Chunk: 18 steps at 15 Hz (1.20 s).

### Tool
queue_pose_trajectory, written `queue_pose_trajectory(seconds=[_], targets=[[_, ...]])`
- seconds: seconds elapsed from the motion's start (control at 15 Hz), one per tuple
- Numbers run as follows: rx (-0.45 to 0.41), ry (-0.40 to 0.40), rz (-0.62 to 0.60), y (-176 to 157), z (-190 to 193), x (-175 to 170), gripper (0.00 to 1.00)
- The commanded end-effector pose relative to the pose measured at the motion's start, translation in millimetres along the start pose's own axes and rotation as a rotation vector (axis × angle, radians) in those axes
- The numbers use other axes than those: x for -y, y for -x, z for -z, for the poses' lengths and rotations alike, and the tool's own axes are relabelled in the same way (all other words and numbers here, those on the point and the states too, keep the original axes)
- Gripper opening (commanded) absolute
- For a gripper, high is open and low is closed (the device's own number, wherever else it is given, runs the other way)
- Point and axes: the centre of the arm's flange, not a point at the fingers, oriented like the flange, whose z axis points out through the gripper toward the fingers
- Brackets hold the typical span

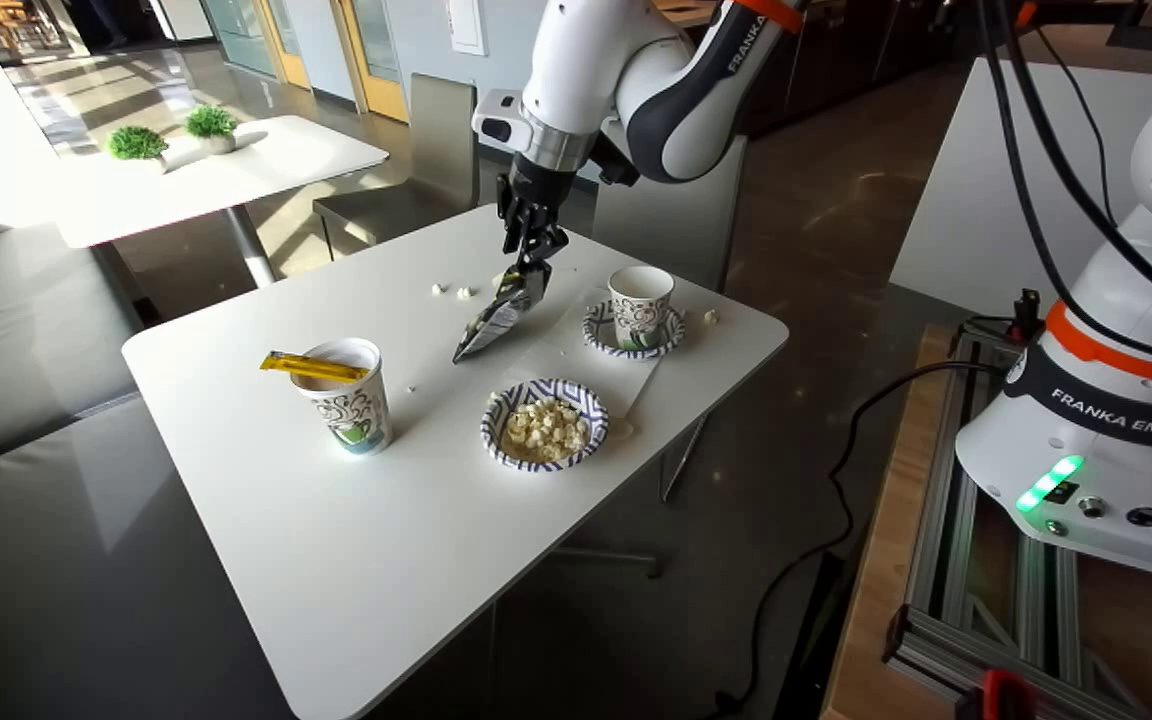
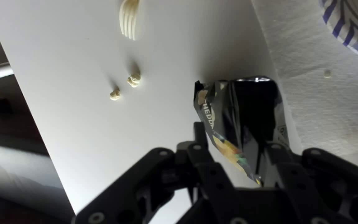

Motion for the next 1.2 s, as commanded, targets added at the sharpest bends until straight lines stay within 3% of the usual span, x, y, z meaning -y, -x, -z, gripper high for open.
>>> queue_pose_trajectory(seconds=[0.0,0.27,0.73,1.13], targets=[[0.009,-0.014,0.008,2.2,4.1,1.9,0.67],[-0.019,-0.021,0.016,8.6,-10.0,-2.5,0.98],[-0.096,-0.003,0.047,31.8,-52.0,-17.7,1.00],[-0.189,0.073,0.118,23.4,-81.0,-37.7,1.00]])
